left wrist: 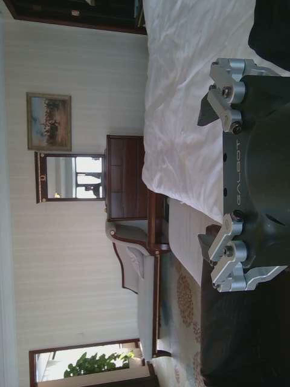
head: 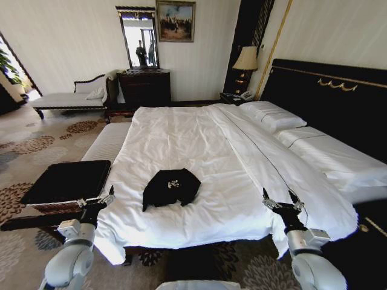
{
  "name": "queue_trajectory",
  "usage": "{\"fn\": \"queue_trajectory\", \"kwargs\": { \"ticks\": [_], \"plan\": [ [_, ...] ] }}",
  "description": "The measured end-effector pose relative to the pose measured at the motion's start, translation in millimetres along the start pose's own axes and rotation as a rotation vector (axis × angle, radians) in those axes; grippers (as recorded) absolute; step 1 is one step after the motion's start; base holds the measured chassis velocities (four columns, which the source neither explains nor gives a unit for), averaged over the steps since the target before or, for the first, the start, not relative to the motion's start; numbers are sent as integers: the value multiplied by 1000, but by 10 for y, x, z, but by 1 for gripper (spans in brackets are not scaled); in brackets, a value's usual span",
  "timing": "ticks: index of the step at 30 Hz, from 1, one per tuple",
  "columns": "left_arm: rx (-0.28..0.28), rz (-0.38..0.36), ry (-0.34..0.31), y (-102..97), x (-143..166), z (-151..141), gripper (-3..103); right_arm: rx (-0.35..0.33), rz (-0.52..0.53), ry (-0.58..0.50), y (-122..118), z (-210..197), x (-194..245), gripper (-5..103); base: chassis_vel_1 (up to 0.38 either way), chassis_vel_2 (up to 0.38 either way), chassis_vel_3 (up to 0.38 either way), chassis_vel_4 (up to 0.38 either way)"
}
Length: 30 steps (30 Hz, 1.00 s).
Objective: Fold the clothes on the bed and place them into the basket.
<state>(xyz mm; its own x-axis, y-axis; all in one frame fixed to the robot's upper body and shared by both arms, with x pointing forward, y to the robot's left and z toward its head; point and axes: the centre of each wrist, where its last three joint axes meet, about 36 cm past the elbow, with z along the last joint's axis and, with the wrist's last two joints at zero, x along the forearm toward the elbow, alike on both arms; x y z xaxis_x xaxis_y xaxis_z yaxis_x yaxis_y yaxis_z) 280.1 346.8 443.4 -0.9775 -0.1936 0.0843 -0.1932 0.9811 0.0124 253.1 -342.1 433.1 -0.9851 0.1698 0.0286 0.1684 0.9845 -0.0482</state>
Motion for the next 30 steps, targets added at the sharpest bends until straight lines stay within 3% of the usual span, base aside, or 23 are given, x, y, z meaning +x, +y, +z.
{"fn": "queue_trajectory", "kwargs": {
  "ticks": [8,21,25,28,29,30],
  "plan": [
    [-26,8,-1,79,-75,-11,100,3,6,6,9,10,-8,100,-115,127,118,-134],
    [-28,114,54,-194,66,128,100,5,7,28,62,72,-8,100,-80,62,81,-63],
    [-27,140,67,-232,92,144,100,-44,-3,48,104,84,-36,100,-11,12,9,-16],
    [1,165,109,-245,152,194,100,-179,-53,115,178,29,-152,100,0,0,0,0],
    [1,165,109,-245,152,194,100,-179,-53,115,178,29,-152,100,0,0,0,0],
    [9,170,127,-233,171,222,100,-220,-77,144,193,-7,-217,100,0,0,0,0]
  ]
}}
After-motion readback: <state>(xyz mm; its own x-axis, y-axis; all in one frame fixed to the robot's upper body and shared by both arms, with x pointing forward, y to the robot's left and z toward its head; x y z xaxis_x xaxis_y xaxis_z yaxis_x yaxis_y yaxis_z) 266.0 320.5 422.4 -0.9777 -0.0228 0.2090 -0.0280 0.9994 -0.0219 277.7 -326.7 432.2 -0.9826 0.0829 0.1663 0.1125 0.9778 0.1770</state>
